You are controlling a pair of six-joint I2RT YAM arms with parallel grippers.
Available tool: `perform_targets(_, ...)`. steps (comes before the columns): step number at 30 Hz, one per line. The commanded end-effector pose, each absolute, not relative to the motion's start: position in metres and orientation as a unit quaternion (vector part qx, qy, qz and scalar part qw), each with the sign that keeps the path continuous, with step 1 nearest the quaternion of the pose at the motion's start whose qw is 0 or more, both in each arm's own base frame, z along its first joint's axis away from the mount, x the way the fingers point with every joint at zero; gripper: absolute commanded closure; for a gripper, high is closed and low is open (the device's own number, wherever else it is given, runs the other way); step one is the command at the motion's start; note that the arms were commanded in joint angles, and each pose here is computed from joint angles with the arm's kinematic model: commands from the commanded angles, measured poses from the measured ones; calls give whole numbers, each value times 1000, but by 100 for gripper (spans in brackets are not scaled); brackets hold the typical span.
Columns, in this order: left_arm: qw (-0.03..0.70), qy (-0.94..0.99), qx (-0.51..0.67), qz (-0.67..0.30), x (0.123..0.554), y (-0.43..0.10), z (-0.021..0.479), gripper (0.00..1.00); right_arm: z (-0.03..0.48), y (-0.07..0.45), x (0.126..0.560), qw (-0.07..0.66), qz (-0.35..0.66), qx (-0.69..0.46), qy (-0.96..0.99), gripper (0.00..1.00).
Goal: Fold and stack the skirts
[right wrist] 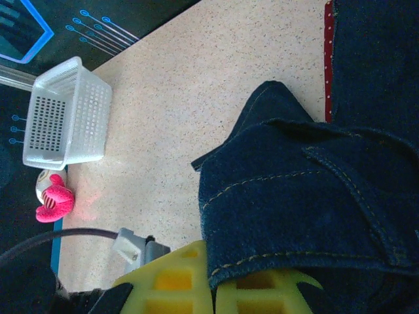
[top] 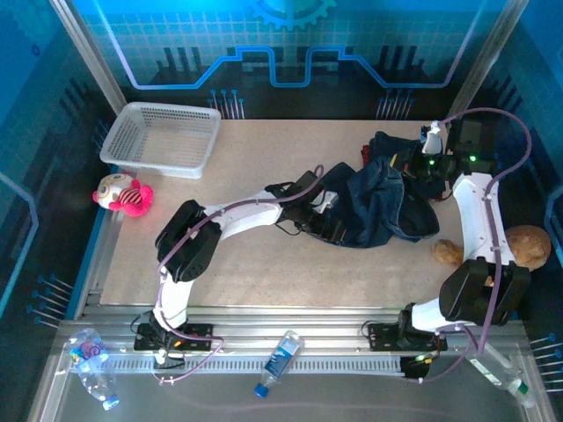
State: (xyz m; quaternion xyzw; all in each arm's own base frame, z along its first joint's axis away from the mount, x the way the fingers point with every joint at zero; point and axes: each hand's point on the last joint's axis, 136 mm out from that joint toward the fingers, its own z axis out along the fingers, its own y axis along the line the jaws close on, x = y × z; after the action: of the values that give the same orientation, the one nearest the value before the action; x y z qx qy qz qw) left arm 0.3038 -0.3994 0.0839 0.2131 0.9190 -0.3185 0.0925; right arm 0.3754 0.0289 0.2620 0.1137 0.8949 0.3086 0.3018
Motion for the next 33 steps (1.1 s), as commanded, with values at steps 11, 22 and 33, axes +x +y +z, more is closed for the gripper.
perform_targets(11, -30, 957, 110, -267, 299, -399, 47, 13, 276, 35, 367, 326, 318, 69, 888, 96)
perform_targets(22, 16, 948, 81, -308, 325, -425, 60, 34, 275, 40, 370, 327, 338, 62, 880, 95)
perform_targets(33, 120, 938, 13, -326, 357, -387, 93, 89, 291, 42, 369, 348, 342, 51, 871, 95)
